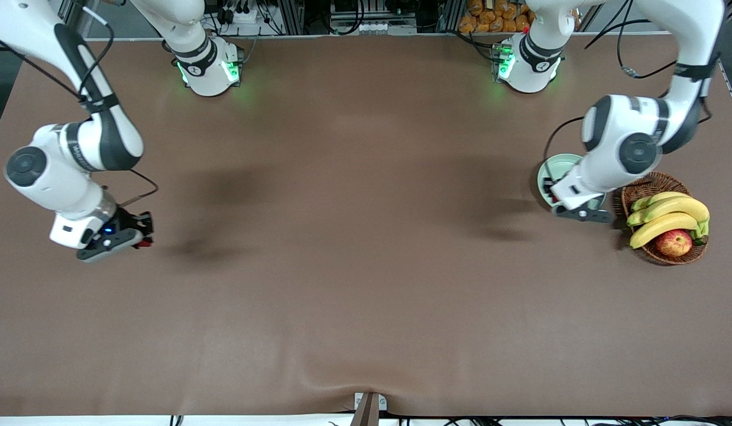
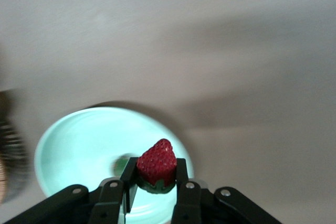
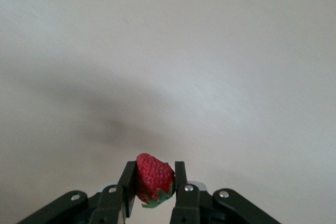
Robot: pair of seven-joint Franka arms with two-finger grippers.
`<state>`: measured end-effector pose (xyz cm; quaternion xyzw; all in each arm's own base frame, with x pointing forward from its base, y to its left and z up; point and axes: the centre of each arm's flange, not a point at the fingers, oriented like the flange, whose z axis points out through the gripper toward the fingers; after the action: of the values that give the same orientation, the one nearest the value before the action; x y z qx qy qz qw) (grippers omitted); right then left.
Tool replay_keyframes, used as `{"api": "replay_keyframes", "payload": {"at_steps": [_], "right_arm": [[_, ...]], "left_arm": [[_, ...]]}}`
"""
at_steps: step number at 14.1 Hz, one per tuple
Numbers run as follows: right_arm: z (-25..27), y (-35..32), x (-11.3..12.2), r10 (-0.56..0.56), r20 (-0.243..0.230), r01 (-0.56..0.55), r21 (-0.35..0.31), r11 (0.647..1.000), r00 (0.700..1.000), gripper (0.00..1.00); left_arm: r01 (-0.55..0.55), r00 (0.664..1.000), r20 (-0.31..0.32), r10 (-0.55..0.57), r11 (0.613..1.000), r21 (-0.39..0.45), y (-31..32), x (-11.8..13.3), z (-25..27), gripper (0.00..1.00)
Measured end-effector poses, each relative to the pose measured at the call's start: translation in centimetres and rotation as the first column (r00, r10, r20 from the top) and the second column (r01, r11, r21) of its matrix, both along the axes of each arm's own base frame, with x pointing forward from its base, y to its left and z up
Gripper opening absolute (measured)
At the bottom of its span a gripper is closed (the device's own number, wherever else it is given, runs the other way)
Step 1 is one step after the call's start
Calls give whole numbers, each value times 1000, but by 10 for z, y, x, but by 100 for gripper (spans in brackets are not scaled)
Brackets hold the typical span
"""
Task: Collect all strawberries into plate
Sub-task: 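Place the second strawberry on the plate with the left gripper, then release the third strawberry mid-table with the right gripper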
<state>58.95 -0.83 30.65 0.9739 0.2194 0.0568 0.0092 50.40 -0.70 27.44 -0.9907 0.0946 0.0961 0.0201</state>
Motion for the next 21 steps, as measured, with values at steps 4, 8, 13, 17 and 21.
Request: {"api": "replay_keyframes", "payload": {"at_steps": [4,8,13,17,21], "right_arm": [[11,119,-5,-128,6,128,52,990,992,33],[22,229,-26,-287,-25,288,89,953,958,33],[16,343,-47,-459,-115,472,133,872,881,33],[-9,416,-56,-520,-194,549,157,821,832,33],[-39,466,-59,-550,-185,577,151,803,814,33]], "left_arm": [[1,1000,-19,-2,999,-38,70,-9,-17,33],[6,1000,-8,-7,996,-91,90,-10,-66,33],[11,1000,0,-11,994,-109,98,-7,-80,53],[17,1000,20,-15,995,-99,99,2,-65,92],[30,999,-31,-33,996,-79,95,18,-13,100]]}}
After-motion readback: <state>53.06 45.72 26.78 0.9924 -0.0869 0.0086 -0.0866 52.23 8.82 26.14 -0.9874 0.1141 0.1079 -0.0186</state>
